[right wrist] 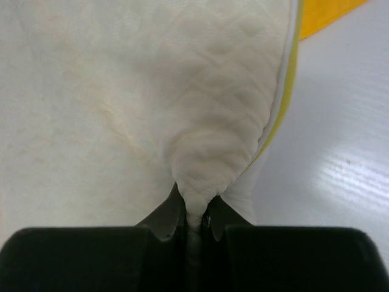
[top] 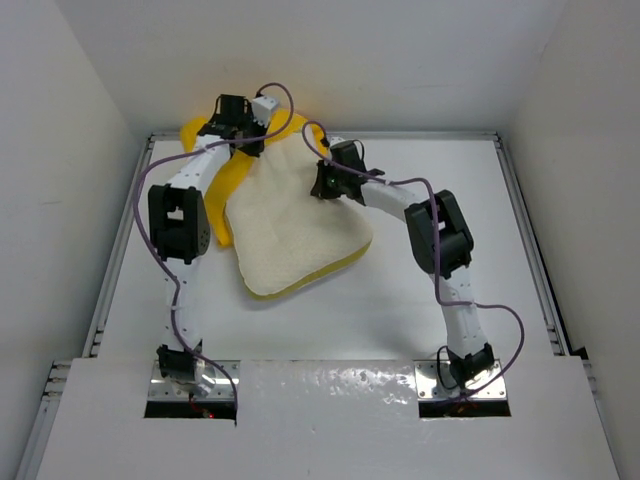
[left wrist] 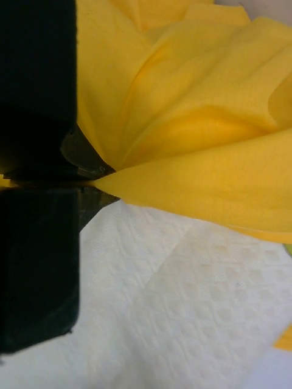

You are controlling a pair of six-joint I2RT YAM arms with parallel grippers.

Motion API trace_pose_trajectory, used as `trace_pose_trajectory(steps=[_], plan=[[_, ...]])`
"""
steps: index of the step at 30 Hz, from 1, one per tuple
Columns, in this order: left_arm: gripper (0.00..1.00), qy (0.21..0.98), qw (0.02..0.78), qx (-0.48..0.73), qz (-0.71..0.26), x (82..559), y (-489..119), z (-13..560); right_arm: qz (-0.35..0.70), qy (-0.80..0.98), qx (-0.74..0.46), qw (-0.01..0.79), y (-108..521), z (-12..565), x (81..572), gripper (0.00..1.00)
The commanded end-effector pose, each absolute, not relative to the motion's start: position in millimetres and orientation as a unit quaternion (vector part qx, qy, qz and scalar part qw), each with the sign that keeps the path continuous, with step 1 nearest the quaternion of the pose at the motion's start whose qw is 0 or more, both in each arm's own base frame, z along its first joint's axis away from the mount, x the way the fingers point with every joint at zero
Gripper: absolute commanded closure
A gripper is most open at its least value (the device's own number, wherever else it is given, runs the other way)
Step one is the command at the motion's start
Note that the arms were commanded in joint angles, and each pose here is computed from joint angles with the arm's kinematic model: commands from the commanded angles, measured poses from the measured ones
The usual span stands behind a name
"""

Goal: Put the pillow into the pillowcase

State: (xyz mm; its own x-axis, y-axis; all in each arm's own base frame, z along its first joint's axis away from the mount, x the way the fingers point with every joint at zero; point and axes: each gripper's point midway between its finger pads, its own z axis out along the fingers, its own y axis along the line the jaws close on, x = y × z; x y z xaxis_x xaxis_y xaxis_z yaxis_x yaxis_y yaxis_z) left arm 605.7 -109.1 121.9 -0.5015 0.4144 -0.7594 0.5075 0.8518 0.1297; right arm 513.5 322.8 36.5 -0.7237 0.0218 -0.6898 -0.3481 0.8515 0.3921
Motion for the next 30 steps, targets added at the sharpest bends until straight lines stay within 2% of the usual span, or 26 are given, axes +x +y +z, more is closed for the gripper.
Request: trace_pose_trajectory(steps=[1, 3, 5, 8, 14, 15, 18, 19, 20, 22, 23, 25, 27, 30], plan=[[1.0, 0.784, 0.521, 0.295, -0.161, 594.6, -164.1, 231.2, 0.242, 0.857, -0.227, 0.395, 367.2, 82.3, 461.4, 1.0], [1.0, 0.769, 0.527, 0.311, -0.185, 585.9, -172.7, 245.1, 0.219, 0.845, -0.271, 0.404, 373.2, 83.4, 435.6, 1.0], [1.0, 0.748, 0.522, 0.341, -0.228, 566.5, -187.4, 257.3, 0.218, 0.82, -0.282, 0.449, 373.3, 116.8, 431.6, 1.0], [1.0, 0.73, 0.5, 0.387, -0.26, 539.5, -201.6, 253.2, 0.222, 0.811, -0.289, 0.457, 366.3, 121.1, 418.6, 1.0], [0.99, 0.721, 0.394, 0.477, -0.311, 473.3, -217.1, 207.4, 0.247, 0.807, -0.288, 0.453, 361.2, 131.8, 397.9, 1.0], [0.97, 0.731, 0.353, 0.484, -0.326, 451.4, -213.7, 193.2, 0.264, 0.805, -0.291, 0.445, 363.6, 132.4, 391.3, 1.0], [0.9, 0.732, 0.293, 0.526, -0.318, 415.8, -197.8, 167.7, 0.308, 0.809, -0.292, 0.406, 364.0, 123.7, 362.3, 0.7], [0.87, 0.739, 0.275, 0.537, -0.299, 410.2, -187.9, 155.8, 0.32, 0.811, -0.284, 0.398, 363.0, 126.6, 354.0, 0.38], [0.79, 0.746, 0.263, 0.538, -0.29, 406.0, -183.4, 150.3, 0.323, 0.816, -0.279, 0.39, 359.7, 123.3, 348.6, 0.24], [0.67, 0.758, 0.249, 0.538, -0.272, 402.9, -175.0, 139.9, 0.32, 0.831, -0.26, 0.373, 346.9, 107.6, 338.7, 0.11], [0.55, 0.768, 0.244, 0.534, -0.256, 405.4, -169.8, 136.1, 0.327, 0.837, -0.229, 0.374, 336.8, 110.5, 344.0, 0.09], [0.48, 0.774, 0.268, 0.522, -0.237, 421.8, -170.2, 142.9, 0.353, 0.839, -0.191, 0.367, 324.9, 105.4, 346.6, 0.07], [0.42, 0.796, 0.306, 0.472, -0.224, 445.8, -175.6, 160.0, 0.369, 0.844, -0.117, 0.372, 304.3, 107.9, 368.6, 0.07], [0.41, 0.798, 0.376, 0.433, -0.186, 485.9, -182.5, 183.0, 0.356, 0.844, -0.072, 0.394, 291.4, 114.6, 401.1, 0.07]])
